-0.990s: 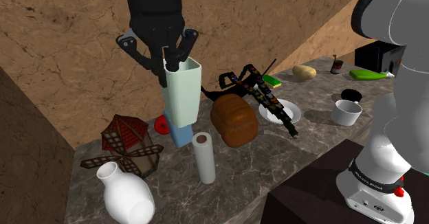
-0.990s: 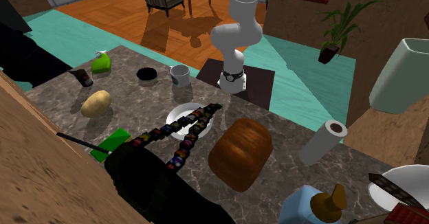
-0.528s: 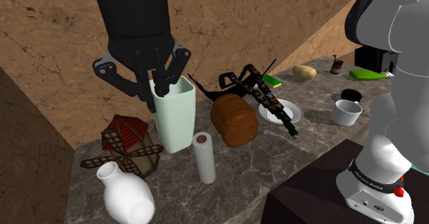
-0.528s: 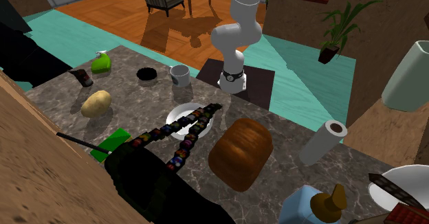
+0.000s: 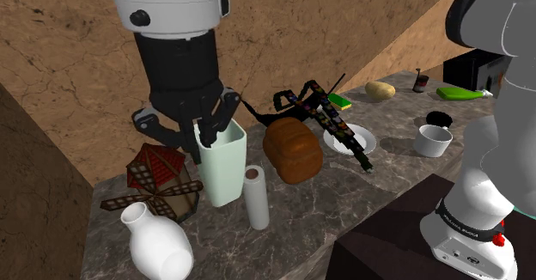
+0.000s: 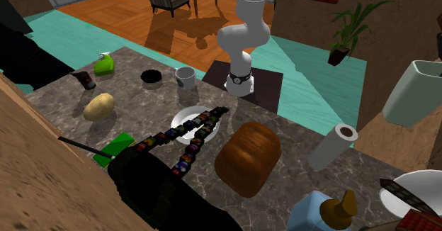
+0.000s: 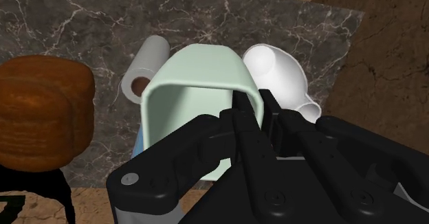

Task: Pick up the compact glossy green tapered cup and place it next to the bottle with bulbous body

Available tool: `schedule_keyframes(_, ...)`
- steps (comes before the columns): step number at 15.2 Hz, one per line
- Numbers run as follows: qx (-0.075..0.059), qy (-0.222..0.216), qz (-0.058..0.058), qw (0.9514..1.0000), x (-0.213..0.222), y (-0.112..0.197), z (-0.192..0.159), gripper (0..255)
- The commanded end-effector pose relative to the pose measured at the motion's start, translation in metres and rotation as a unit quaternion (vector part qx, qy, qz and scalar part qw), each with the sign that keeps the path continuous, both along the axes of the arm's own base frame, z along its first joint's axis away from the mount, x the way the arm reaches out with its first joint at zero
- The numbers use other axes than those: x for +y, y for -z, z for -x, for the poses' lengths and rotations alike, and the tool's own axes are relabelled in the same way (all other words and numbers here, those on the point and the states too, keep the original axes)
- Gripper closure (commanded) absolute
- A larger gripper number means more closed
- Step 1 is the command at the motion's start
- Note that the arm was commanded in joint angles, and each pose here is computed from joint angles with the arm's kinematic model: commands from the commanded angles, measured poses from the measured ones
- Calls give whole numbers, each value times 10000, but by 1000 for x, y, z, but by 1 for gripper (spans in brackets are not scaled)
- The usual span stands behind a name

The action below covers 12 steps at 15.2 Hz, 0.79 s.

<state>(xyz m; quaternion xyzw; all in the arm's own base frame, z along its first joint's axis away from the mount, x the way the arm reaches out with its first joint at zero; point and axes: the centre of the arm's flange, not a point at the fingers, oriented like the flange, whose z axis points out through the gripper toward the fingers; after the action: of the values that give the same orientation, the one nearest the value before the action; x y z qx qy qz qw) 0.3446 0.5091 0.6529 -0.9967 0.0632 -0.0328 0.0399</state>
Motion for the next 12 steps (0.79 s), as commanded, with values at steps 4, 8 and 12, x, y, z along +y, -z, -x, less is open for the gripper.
schedule_keyframes(4,-3,1,-4,10000,-1,26,1,255)
schedule_keyframes(8,-3,1,-4,10000,-1,47,1,255)
schedule_keyframes(12,-3,1,-4,10000,-1,68,1,255)
